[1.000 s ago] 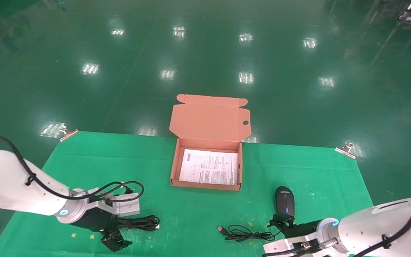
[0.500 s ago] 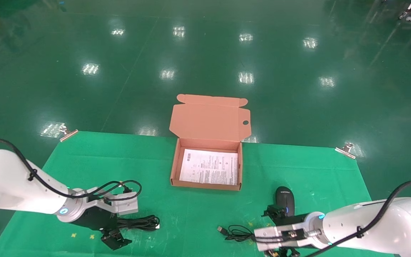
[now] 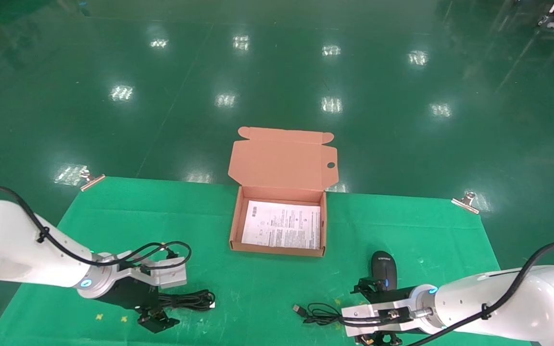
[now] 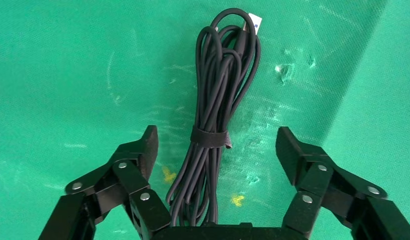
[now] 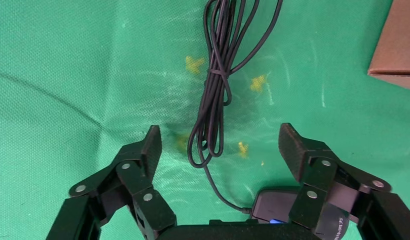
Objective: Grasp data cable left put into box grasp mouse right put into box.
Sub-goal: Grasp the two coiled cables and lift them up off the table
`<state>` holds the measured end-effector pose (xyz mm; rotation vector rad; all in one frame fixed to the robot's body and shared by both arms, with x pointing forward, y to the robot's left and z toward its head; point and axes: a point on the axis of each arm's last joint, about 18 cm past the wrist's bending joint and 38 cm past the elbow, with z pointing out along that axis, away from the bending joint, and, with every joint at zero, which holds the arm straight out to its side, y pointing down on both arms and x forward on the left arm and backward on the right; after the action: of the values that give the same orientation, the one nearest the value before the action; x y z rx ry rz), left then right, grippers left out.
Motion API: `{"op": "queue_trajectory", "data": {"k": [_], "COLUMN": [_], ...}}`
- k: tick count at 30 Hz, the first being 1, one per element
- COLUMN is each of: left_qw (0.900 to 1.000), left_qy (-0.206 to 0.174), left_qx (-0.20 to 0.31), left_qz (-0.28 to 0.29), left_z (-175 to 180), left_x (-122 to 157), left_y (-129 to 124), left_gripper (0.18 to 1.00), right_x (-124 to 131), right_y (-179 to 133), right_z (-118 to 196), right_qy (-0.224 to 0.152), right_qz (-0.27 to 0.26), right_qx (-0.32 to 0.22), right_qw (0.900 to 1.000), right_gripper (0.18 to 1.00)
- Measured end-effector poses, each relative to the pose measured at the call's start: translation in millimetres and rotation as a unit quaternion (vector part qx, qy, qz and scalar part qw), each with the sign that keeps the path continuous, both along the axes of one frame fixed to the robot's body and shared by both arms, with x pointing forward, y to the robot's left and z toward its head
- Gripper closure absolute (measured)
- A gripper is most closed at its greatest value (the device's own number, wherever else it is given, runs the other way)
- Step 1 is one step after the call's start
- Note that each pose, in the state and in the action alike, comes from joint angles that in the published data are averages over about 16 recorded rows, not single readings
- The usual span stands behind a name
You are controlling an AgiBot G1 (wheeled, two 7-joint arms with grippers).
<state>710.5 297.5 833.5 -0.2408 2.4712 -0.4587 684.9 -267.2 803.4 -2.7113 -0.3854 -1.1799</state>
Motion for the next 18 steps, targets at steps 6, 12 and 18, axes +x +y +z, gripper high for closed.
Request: {"op": "queue_trajectory", "data": {"k": [6, 12, 18], "left_qw": [1.0, 1.0, 1.0], "left_qy": [0.0, 0.0, 0.0], "left_qx": [0.0, 0.001, 0.001], "left_qz": [-0.001, -0.001, -0.001], "left_z": [-0.1, -0.2, -0.2], "left_x": [-0.4, -0.6, -0.7], "left_y": [-0.1, -0.2, -0.2], "left_gripper": [0.346, 0.466, 0.605], "right_x": [-1.0, -1.6, -1.9], "right_y": [-0.4, -0.6, -0.8], "right_z": [0.1, 0.2, 0.3], "right_qy": [0.001, 0.001, 0.001], "right_qz": [0.002, 0.003, 0.004], "right_qx": [-0.003, -0.005, -0.006], "right_qw": [1.0, 1.0, 1.0], "right_gripper": [0.355, 0.483, 0.63]}}
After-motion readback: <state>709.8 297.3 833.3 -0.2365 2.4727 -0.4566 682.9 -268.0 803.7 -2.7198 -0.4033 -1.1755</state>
